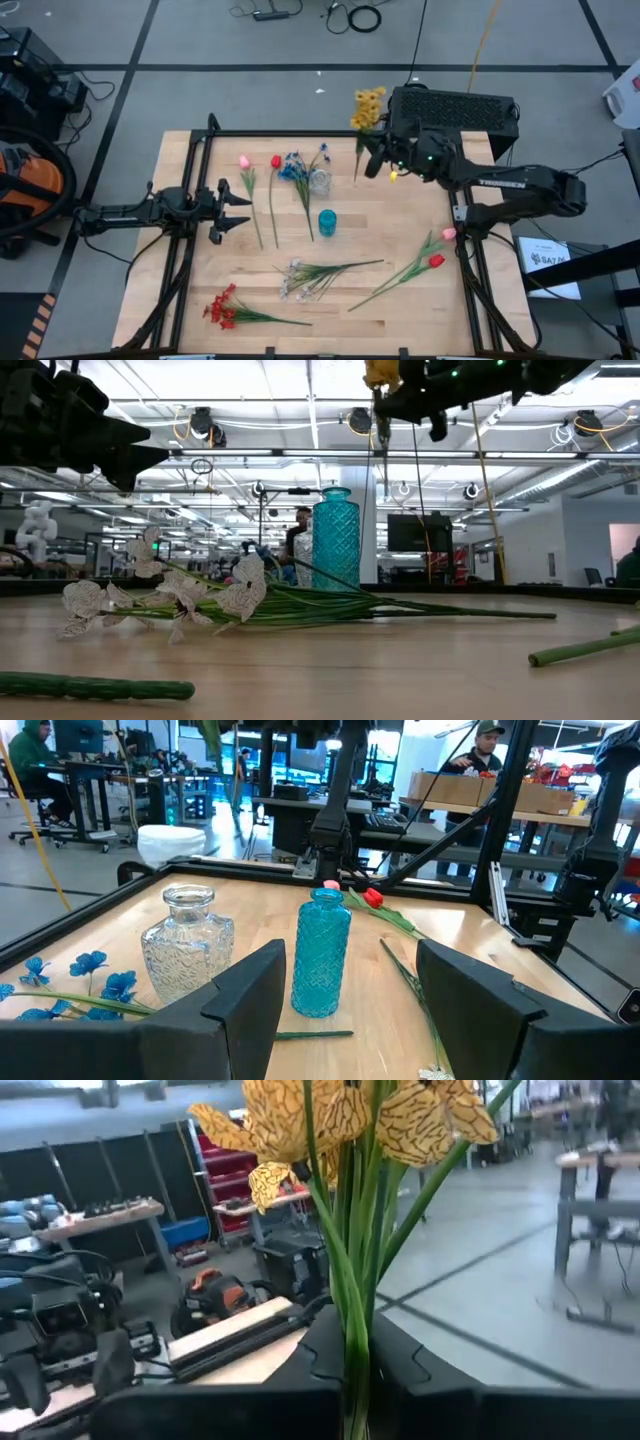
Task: Sort flowers into vase by color
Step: Put the yellow flowers into the transparent vase
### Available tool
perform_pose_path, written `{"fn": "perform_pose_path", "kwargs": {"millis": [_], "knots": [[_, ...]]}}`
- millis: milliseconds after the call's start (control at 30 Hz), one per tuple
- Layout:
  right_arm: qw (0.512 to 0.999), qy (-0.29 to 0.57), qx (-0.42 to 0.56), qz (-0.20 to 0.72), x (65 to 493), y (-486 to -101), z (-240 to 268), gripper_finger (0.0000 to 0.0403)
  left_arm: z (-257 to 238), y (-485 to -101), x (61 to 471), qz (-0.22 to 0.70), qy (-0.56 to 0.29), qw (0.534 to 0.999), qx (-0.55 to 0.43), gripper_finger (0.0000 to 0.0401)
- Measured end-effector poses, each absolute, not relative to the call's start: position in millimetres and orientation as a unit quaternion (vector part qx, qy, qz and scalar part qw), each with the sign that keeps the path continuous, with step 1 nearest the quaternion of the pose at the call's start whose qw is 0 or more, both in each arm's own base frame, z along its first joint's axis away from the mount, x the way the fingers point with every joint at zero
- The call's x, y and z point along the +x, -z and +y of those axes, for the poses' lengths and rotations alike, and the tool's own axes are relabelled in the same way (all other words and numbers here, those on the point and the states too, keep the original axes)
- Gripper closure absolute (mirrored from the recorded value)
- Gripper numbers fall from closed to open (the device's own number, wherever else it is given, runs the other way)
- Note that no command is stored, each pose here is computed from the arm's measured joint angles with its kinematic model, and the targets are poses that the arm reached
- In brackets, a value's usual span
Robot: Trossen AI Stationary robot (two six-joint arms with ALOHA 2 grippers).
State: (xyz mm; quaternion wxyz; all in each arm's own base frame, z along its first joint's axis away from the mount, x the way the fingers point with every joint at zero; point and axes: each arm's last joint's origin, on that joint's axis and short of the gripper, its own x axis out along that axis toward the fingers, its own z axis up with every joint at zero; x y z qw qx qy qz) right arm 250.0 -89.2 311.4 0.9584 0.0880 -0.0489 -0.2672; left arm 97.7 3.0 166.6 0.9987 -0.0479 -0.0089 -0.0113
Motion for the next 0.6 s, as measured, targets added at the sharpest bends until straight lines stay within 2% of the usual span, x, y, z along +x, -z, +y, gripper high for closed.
{"fn": "perform_pose_path", "kwargs": {"millis": [267,600], "knots": [[0.973,0.18,0.023,-0.146,282.3,-302.0,-94.8,0.0401,3.0,-166.6,97.7,-0.009,0.011,0.999,-0.048,0.0167],[0.978,0.148,0.022,-0.145,304.6,-274.1,-99.5,0.0401,3.0,-166.5,97.7,-0.009,0.011,0.999,-0.048,0.0167]]}}
